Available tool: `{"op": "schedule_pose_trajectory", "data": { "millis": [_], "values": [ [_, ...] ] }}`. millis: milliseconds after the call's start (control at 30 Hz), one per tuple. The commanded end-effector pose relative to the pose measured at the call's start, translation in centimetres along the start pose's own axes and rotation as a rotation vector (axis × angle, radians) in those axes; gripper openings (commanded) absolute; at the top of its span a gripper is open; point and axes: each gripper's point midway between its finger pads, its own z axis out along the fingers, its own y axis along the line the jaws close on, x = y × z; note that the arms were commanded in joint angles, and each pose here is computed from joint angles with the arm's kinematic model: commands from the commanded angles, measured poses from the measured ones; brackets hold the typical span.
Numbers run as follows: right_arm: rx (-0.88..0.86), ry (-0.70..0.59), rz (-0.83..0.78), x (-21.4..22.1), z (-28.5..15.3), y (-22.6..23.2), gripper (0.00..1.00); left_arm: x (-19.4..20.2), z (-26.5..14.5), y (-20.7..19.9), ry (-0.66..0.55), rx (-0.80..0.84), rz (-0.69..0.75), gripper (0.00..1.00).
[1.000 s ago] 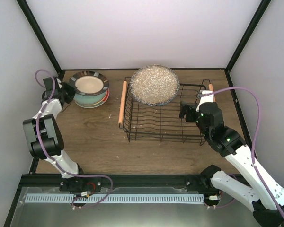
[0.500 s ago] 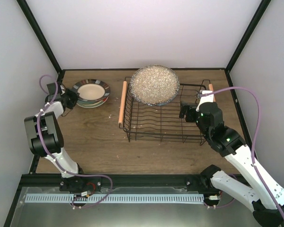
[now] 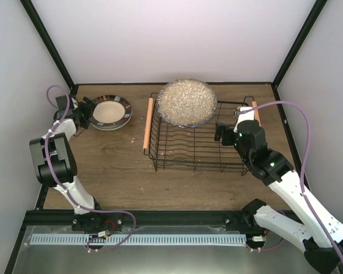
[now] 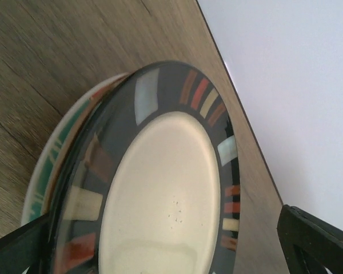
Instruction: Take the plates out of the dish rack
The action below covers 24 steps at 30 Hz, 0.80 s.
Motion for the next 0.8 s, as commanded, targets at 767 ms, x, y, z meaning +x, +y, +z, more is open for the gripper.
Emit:
{"op": "schedule_pose_trajectory", "data": {
  "millis": [767],
  "values": [
    [-0.072,-0.047,-0.036,-3.5,0.6,2.3,1.00,-8.0,-5.4,-7.4,-0.270,-0.005,0.263,1.00]
  ]
}}
